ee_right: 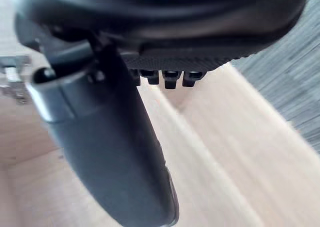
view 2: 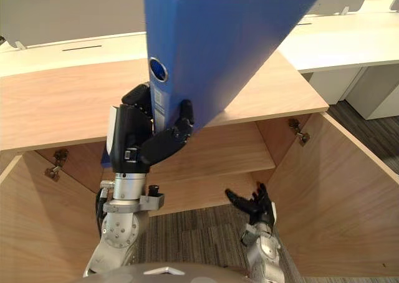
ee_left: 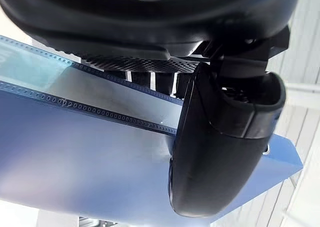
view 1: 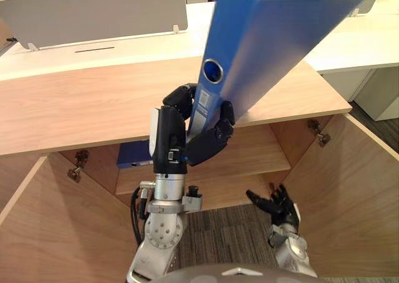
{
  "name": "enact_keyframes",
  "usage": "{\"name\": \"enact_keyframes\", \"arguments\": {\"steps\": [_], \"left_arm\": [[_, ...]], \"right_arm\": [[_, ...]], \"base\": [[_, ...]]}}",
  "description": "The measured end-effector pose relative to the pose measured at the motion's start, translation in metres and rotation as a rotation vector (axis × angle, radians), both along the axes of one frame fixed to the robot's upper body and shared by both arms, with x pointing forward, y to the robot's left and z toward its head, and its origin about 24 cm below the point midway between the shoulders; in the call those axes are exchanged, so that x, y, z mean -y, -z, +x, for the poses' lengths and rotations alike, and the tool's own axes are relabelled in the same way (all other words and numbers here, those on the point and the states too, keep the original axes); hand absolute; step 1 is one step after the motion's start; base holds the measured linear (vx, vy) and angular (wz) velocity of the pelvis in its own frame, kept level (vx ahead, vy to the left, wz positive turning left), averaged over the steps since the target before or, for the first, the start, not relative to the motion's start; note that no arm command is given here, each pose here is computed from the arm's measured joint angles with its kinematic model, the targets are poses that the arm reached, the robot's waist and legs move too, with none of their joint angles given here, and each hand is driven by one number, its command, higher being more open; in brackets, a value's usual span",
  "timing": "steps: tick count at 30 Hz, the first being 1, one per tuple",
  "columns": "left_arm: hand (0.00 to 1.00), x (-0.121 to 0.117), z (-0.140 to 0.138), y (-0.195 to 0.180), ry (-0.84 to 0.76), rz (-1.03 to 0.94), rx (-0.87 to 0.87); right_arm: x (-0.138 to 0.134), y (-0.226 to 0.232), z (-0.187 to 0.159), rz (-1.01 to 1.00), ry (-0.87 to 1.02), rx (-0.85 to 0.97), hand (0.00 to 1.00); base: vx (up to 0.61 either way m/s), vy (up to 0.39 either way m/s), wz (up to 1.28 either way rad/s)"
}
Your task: Walk over to the cabinet, pick up the folder, carry it to the office cabinet, place the folder inside the office cabinet, then close the office cabinet door
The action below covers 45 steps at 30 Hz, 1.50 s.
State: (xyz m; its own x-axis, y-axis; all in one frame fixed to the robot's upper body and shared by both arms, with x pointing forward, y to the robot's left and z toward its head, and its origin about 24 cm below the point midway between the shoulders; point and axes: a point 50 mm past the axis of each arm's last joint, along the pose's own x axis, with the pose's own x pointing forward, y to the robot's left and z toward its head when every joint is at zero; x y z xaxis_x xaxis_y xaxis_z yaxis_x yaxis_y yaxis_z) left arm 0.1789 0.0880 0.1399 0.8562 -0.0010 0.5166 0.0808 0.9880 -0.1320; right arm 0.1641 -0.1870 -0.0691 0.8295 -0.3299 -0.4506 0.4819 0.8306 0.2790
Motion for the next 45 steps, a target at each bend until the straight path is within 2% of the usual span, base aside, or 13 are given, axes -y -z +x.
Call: {"name": "enact_keyframes", "arguments": {"steps": [7,15,22,28,37,45], "left_arm": [[0.0,-0.003,0.003,0.002,0.087,-0.145,-0.056],[0.0,-0.018,0.009,0.005,0.244,-0.374,-0.094],[0.0,-0.026,0.01,0.004,0.257,-0.383,-0.075],[0.0,-0.03,0.007,0.008,0.284,-0.35,-0.067],[0.0,-0.025,0.01,0.032,0.363,-0.301,-0.153],[0.0,-0.027,0.013,0.059,0.413,-0.319,-0.267]], "right_arm": [[0.01,-0.073,0.023,-0.039,0.085,0.367,1.0],[0.021,-0.119,0.028,-0.091,0.108,0.565,1.0],[0.023,-0.144,0.041,-0.13,0.048,0.687,1.0],[0.022,-0.176,0.049,-0.198,-0.085,0.836,1.0],[0.023,-0.203,0.059,-0.323,-0.272,0.937,1.0],[0.018,-0.203,0.078,-0.37,-0.443,0.912,1.0]], "base": [[-0.01,0.013,-0.08],[0.0,0.0,0.0],[-0.01,0.006,0.0],[-0.02,0.005,0.01],[-0.01,0.003,0.04],[-0.01,0.007,0.05]]}}
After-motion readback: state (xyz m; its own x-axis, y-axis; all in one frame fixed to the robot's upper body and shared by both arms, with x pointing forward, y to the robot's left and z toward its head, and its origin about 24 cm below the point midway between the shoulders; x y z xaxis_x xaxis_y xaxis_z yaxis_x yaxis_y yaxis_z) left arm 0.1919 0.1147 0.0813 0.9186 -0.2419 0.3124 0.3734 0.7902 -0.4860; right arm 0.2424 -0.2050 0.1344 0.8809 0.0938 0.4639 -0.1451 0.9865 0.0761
